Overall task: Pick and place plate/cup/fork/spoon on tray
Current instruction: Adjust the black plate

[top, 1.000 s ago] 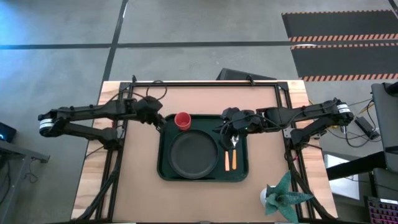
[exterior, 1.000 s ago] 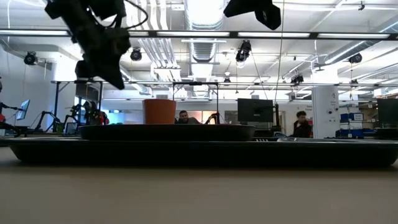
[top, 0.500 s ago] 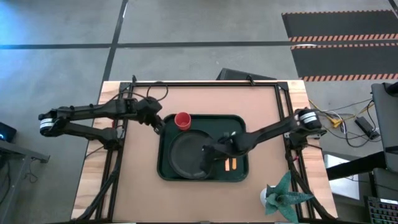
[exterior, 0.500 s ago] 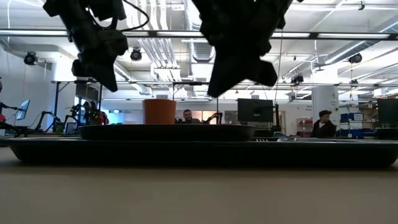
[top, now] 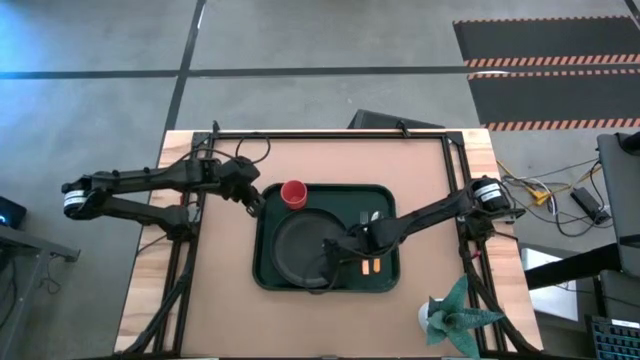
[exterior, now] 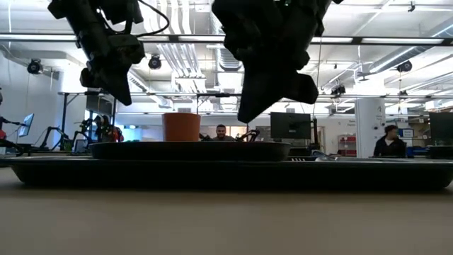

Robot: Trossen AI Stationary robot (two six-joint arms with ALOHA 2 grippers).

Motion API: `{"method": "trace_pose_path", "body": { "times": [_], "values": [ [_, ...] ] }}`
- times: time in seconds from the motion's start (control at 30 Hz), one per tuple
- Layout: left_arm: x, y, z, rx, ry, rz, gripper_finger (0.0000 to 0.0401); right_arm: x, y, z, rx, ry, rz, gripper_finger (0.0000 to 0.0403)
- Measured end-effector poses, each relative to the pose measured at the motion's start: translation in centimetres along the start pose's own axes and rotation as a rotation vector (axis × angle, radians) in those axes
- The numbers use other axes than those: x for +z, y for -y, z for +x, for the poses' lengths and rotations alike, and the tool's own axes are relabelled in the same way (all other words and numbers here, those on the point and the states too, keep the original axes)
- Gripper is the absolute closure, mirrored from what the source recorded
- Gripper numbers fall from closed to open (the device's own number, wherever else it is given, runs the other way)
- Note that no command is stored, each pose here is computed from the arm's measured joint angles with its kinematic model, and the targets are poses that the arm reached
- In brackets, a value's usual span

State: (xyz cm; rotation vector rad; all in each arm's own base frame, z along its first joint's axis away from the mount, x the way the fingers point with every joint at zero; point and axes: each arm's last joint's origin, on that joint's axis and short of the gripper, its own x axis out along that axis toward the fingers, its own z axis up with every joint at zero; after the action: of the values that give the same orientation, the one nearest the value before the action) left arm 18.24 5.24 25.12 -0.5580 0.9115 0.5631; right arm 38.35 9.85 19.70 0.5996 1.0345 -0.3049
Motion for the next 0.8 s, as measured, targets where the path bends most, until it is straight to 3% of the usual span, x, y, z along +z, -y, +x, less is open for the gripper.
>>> {"method": "trace_pose_path", "body": {
  "times": [0.23, 0.8],
  "values": [
    [0.0, 0.0, 0.0, -0.001, 0.002, 0.001, 0.0401, -0.5, 0.7, 0.0, -0.082, -0.046, -0.008, 0.0394],
    [0.0, 0.0, 0.0, -0.001, 0.002, 0.001, 0.0401, -1.3, 1.5, 0.3, -0.14, -0.091, 0.009, 0.0394]
  ]
}}
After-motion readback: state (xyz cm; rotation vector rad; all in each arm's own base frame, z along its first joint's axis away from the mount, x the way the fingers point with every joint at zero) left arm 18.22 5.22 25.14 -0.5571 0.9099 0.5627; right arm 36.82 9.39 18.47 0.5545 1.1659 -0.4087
